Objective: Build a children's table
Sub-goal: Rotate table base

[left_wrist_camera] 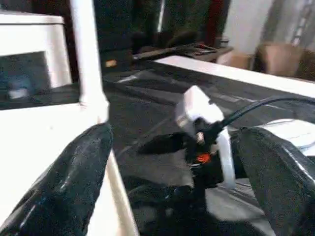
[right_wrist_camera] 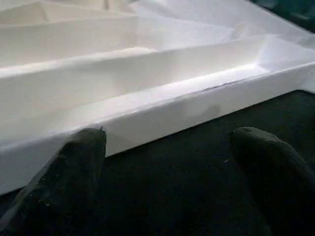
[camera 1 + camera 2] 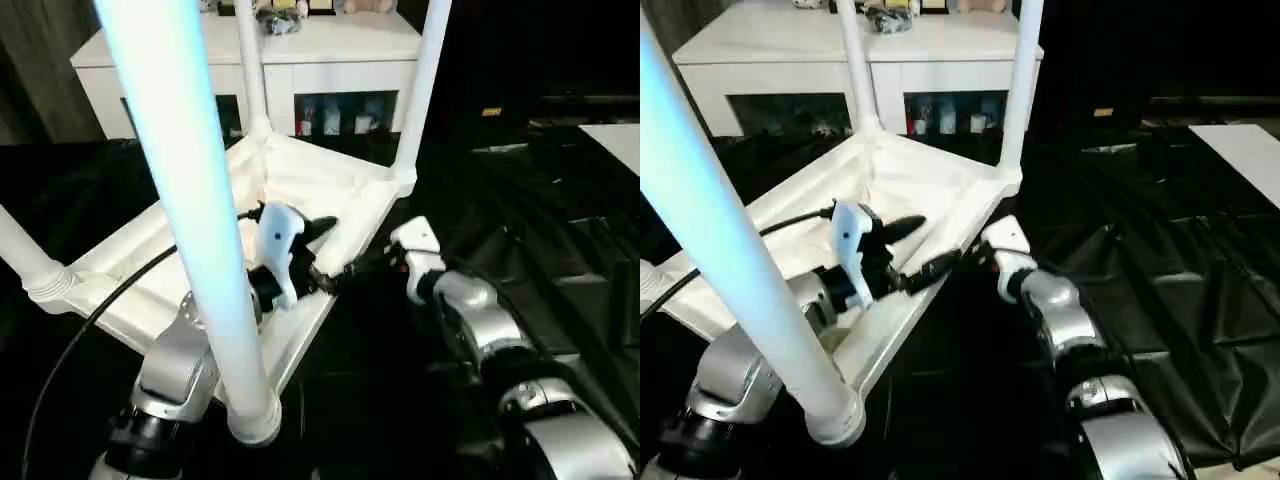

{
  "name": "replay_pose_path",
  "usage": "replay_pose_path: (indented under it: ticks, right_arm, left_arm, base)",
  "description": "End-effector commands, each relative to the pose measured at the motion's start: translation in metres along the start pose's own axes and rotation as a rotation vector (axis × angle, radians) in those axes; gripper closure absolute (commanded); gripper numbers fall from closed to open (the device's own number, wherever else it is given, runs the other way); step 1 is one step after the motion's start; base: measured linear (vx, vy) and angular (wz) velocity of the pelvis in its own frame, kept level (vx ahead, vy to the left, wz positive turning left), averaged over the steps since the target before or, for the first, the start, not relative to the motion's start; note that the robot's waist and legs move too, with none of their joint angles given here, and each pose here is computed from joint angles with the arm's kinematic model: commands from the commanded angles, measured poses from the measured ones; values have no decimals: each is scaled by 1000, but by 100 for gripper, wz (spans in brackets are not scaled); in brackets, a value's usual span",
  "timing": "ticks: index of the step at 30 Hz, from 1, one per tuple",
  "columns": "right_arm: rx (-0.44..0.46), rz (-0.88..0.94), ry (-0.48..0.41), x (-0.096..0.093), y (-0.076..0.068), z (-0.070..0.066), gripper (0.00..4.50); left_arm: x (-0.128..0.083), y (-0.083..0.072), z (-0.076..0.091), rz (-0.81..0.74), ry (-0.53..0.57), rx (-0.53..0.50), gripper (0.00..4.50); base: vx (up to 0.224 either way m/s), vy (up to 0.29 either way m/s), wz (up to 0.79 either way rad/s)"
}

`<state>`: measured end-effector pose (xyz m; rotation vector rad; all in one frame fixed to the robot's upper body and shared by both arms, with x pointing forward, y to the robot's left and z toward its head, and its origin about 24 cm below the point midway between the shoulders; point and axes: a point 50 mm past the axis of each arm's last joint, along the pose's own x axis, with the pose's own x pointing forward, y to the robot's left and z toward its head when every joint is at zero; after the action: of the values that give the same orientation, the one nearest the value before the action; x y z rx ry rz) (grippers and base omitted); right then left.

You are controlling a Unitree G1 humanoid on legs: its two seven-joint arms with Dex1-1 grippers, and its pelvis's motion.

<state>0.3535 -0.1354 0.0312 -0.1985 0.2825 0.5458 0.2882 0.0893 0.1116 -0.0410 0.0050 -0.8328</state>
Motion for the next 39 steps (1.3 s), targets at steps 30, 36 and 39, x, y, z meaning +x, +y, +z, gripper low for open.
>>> replay_pose_path:
  ticks: [30, 36, 39]
  right_arm:
    - [9, -4, -58, -7, -14, 5, 14]
    - [11, -14, -56, -4, -13, 7, 14]
    - [9, -8, -53, -2, -11, 7, 14]
  left_arm:
    - [-216, 100, 11, 120, 415, 38, 1]
    - [-225, 77, 3, 19, 491, -62, 1]
    - [-227, 57, -2, -75, 539, -152, 1]
  base:
    - [0, 0, 0]
    - [0, 0, 0]
    - [0, 0, 0]
